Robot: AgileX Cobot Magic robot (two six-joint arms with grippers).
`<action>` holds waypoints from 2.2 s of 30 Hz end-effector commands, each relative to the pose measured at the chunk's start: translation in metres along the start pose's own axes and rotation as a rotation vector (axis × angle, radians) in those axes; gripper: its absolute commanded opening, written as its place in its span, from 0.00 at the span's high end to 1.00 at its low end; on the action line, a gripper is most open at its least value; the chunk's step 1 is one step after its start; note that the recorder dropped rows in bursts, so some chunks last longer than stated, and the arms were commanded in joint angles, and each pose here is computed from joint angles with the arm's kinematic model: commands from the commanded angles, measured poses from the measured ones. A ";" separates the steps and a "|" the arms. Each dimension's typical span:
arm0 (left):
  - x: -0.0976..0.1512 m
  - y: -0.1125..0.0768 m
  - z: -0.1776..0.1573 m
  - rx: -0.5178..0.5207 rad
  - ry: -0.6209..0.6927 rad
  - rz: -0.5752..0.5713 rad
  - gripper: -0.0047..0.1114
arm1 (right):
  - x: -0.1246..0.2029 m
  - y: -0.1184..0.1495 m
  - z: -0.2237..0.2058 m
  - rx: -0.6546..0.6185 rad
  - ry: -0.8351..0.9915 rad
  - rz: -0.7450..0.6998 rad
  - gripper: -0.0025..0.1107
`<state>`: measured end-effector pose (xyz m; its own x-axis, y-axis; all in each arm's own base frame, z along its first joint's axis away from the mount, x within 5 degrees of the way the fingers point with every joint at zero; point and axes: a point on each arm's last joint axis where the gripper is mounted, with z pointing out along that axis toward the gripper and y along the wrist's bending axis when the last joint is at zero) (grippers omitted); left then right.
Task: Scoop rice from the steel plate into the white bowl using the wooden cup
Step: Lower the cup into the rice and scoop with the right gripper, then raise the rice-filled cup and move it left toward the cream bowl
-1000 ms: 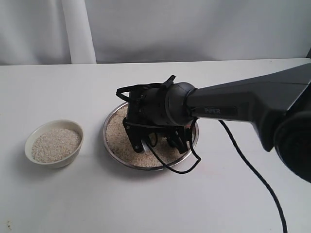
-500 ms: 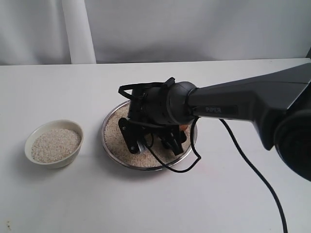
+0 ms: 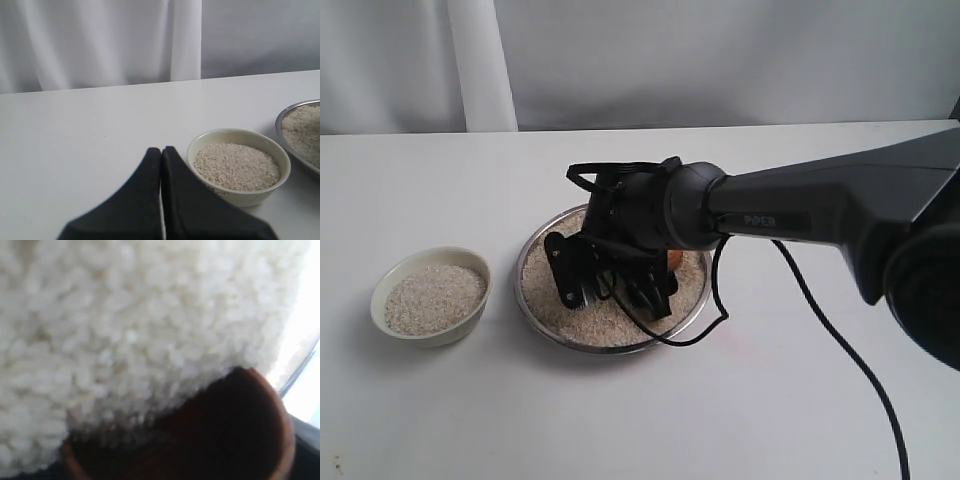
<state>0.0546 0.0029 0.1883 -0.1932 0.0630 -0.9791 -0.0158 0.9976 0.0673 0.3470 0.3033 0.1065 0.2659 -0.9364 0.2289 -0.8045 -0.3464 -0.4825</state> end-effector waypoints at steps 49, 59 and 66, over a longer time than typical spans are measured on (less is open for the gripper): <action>0.000 0.000 0.000 0.006 -0.009 -0.012 0.96 | 0.048 0.036 0.027 -0.023 -0.412 0.727 0.98; 0.000 0.000 0.000 0.006 -0.009 -0.012 0.96 | 0.050 0.028 0.024 0.080 -0.503 0.841 0.98; 0.000 0.000 0.000 0.006 -0.009 -0.012 0.96 | 0.050 0.018 0.017 0.149 -0.565 0.881 0.98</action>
<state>0.0546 0.0029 0.1883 -0.1932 0.0630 -0.9791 -0.0158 0.9976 0.0673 0.3534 0.2523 0.0952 -0.1188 -0.7612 -0.6375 -0.7844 0.4657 -0.4098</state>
